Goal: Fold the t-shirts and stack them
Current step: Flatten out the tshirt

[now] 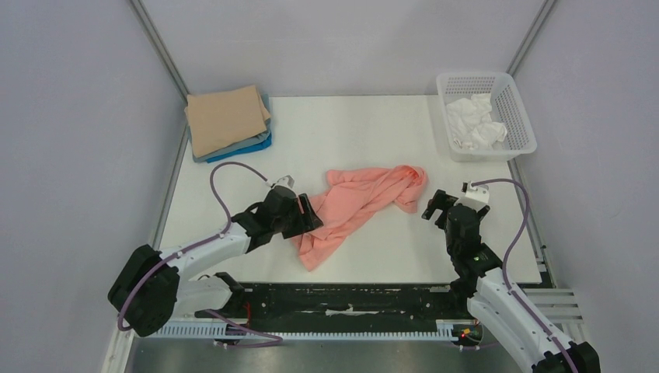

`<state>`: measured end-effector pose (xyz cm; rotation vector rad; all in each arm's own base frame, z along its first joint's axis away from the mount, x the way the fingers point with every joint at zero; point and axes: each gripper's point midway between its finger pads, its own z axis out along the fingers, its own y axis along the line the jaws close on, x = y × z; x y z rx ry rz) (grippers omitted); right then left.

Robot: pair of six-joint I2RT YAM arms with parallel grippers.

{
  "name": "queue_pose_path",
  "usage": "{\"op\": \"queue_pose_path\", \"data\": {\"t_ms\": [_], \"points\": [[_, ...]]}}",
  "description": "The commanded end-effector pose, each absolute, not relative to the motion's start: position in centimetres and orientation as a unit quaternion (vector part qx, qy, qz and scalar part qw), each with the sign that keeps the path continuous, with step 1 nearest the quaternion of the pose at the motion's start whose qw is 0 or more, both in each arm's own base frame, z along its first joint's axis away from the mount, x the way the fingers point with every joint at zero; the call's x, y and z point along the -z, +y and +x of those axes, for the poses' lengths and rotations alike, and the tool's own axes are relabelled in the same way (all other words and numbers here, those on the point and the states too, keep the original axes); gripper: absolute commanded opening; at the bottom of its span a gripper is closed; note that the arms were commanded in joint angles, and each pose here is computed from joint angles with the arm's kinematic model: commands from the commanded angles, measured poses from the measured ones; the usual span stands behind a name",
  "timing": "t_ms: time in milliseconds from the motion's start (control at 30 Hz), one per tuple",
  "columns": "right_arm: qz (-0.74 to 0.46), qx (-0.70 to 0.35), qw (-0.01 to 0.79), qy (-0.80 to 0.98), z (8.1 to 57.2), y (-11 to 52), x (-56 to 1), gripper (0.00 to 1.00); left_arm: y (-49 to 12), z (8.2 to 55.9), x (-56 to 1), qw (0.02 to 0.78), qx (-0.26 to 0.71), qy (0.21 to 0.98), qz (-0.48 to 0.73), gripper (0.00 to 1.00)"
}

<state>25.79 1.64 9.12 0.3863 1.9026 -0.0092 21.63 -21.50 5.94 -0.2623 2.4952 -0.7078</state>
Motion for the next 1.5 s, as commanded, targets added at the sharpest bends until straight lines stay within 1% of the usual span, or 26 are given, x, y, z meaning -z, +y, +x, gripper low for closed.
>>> {"op": "queue_pose_path", "data": {"t_ms": [0,133,267,367,533,600,700,800,900,1067,1400,1467], "points": [[0.173,0.011,0.572,0.802,25.8,1.2,-9.3,0.98,-22.8,23.2,-6.6,0.278,0.265,0.919,-0.084,0.66],[0.172,0.011,0.572,0.802,25.8,1.2,-9.3,0.98,-22.6,23.4,-6.6,0.284,0.245,0.924,-0.077,0.64],[0.171,0.010,0.573,0.801,25.9,1.2,-9.4,0.98,-19.5,23.8,-7.3,0.309,0.172,0.931,-0.095,0.64],[0.172,0.009,0.574,0.800,25.9,1.2,-9.5,0.98,-17.8,23.5,-8.2,0.326,0.149,0.928,-0.106,0.65],[0.176,0.010,0.573,0.800,25.8,1.1,-9.4,0.98,-19.1,23.6,-9.2,0.333,0.189,0.919,-0.091,0.66],[0.177,0.011,0.573,0.800,25.8,1.1,-9.4,0.98,-20.3,23.6,-8.9,0.324,0.210,0.919,-0.079,0.66],[0.177,0.013,0.572,0.801,25.8,1.1,-9.3,0.98,-21.3,23.8,-7.8,0.307,0.216,0.924,-0.070,0.66],[0.176,0.015,0.570,0.802,25.8,1.0,-9.2,0.98,-22.1,24.1,-7.0,0.295,0.222,0.927,-0.062,0.64],[0.176,0.017,0.569,0.803,25.7,1.0,-9.0,0.98,-22.9,24.2,-6.7,0.290,0.237,0.926,-0.055,0.57],[0.175,0.017,0.569,0.803,25.8,1.0,-9.0,0.98,-24.1,24.3,-7.1,0.291,0.266,0.918,-0.045,0.52],[0.175,0.021,0.566,0.805,25.8,0.9,-8.8,0.98,-26.0,23.7,-8.2,0.286,0.305,0.908,-0.002,0.52],[0.174,0.021,0.566,0.806,25.8,1.0,-8.8,0.98,-26.2,23.9,-7.8,0.283,0.299,0.911,0.003,0.51]]}}
